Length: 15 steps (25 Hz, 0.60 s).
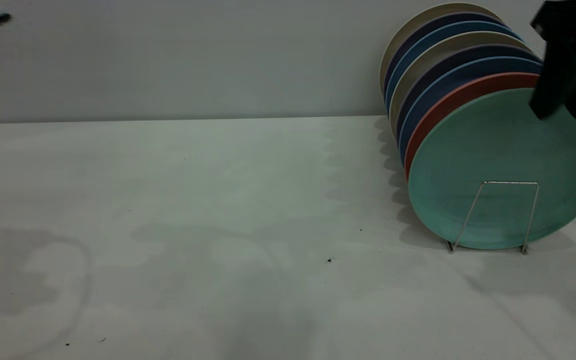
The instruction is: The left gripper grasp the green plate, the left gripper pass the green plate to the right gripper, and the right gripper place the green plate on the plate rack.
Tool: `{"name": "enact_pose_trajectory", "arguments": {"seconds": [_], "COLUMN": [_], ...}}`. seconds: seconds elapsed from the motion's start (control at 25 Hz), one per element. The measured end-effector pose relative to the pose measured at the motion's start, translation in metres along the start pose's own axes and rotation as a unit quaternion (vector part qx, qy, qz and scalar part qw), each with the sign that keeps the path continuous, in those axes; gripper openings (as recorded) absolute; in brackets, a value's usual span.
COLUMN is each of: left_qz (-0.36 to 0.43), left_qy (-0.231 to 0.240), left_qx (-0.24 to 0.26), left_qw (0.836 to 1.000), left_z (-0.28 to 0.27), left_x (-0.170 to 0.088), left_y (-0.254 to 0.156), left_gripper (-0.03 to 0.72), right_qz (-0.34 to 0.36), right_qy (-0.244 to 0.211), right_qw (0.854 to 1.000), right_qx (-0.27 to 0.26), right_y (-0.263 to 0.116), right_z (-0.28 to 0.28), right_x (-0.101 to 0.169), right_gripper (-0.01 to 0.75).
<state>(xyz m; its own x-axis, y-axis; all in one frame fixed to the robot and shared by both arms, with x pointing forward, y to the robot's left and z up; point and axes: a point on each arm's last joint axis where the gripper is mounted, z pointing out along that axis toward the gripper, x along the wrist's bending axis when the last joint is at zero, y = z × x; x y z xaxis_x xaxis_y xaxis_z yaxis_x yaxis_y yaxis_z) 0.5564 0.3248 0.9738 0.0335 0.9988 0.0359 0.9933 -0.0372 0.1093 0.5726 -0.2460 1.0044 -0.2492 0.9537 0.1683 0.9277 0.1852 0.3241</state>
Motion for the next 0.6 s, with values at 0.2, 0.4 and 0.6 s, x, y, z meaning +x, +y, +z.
{"name": "enact_pose_trajectory", "arguments": {"seconds": [0.2,0.4,0.6], "left_qz": [-0.012,-0.026,-0.035], "left_qy": [0.017,0.01,-0.002], "left_qx": [-0.057,-0.109,-0.137], "left_qw": [0.998,0.994,0.99], "left_z": [-0.048,-0.086,-0.106], "left_x": [0.002,-0.002,-0.009], "left_y": [-0.012,-0.044,-0.09], "left_gripper": [0.541,0.539,0.535], "right_qz": [0.009,0.027,0.022], "right_qy": [-0.029,-0.041,-0.039], "right_qw": [0.999,0.998,0.999], "right_qx": [0.043,0.031,0.006], "right_y": [-0.016,-0.045,-0.094], "right_z": [-0.03,-0.079,-0.115], "right_x": [0.002,0.013,0.026], "right_gripper": [0.394,0.394,0.394]}}
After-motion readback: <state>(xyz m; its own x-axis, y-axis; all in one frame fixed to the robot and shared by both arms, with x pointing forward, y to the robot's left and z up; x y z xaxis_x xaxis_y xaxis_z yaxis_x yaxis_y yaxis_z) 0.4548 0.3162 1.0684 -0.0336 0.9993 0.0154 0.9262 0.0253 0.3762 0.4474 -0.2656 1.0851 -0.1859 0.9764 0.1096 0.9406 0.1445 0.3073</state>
